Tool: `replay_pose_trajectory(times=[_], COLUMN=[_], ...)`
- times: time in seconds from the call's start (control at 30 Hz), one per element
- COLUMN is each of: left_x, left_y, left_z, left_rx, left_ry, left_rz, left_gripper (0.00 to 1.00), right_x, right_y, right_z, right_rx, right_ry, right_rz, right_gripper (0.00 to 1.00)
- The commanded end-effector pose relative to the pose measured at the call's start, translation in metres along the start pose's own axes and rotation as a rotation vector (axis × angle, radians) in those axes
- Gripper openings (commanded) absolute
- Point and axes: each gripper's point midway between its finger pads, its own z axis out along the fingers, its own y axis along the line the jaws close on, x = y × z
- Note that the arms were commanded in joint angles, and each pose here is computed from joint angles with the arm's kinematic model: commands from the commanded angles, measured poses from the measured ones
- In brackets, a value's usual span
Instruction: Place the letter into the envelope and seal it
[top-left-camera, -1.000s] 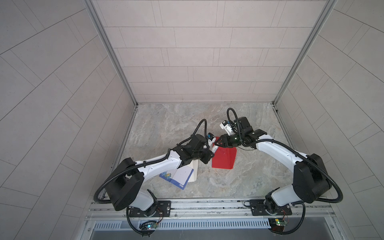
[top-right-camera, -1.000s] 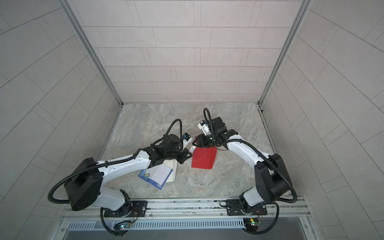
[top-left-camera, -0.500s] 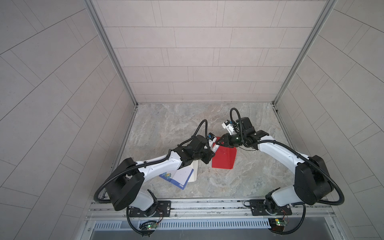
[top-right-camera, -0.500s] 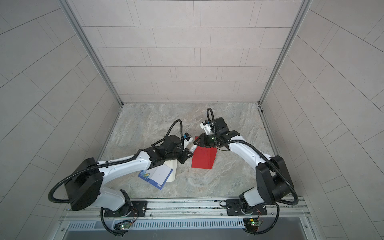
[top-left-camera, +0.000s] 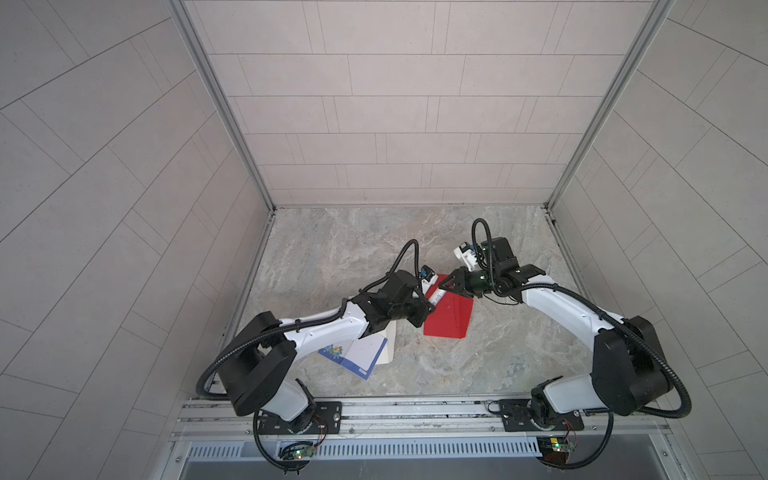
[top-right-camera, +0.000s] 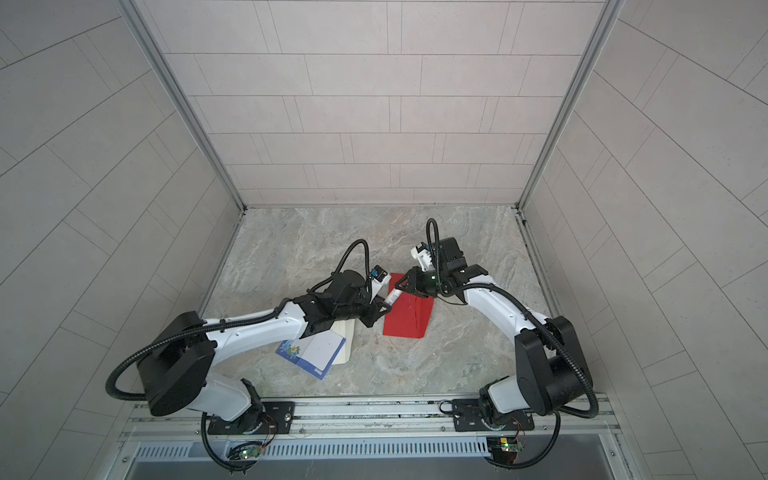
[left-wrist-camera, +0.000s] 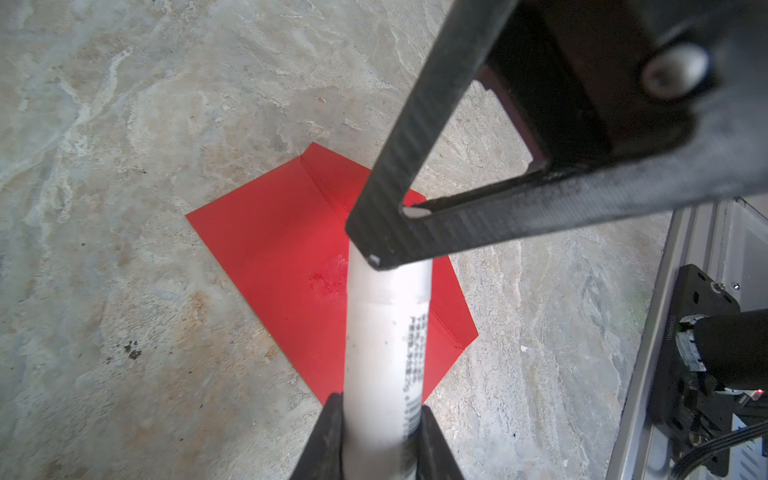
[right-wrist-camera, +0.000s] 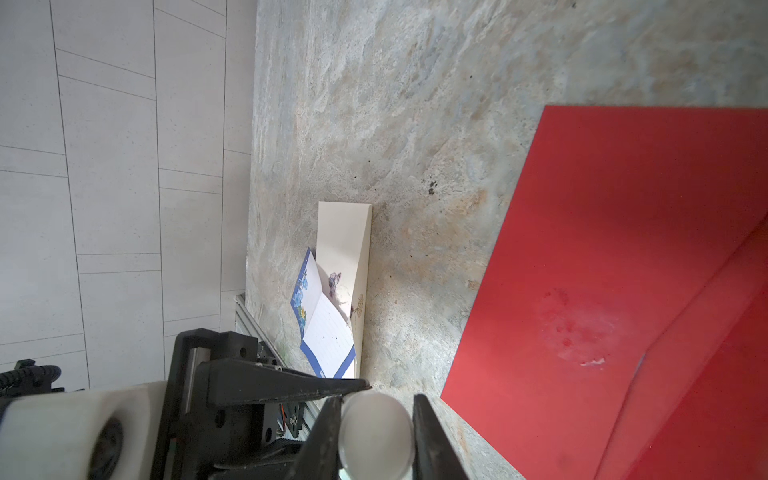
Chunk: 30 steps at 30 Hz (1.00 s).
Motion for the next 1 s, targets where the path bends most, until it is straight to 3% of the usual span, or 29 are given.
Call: replay_pose_trajectory(times=[0.0,0.17,0.3,0.37,0.97], left_x=[0.029,0.03,0.02,0.015,0.005], left_y=[0.019,0.008,-0.005,-0.008,-0.023], left_z=[0.001,0.007,0.011,0.014,0.018], left_rx=[-0.077,-0.017,0.051,0.067,0.153], left_ry=[0.125,0.151,0.155,0.156,0.152], left_rz=[-0.005,0.008,0.017,0.019,0.028], left_gripper=[0.0,0.0,0.32,0.38,0.38], right_x=[-0.027,-0.019,-0.003,0.003,0.005], right_y=[-0.032,-0.018,0.0,0.006,0.016], right_z=[-0.021,-0.02,-0.01,-0.007,-0.002], right_rx=[0.155,0.111,0.052,0.039,-0.007], right_ry=[-0.147,-0.107,-0.037,-0.012,0.03], right_rz=[0.029,-0.009,-0.065,-0.081,-0.079], right_gripper=[0.09,0.07,0.07,0.07,0.07])
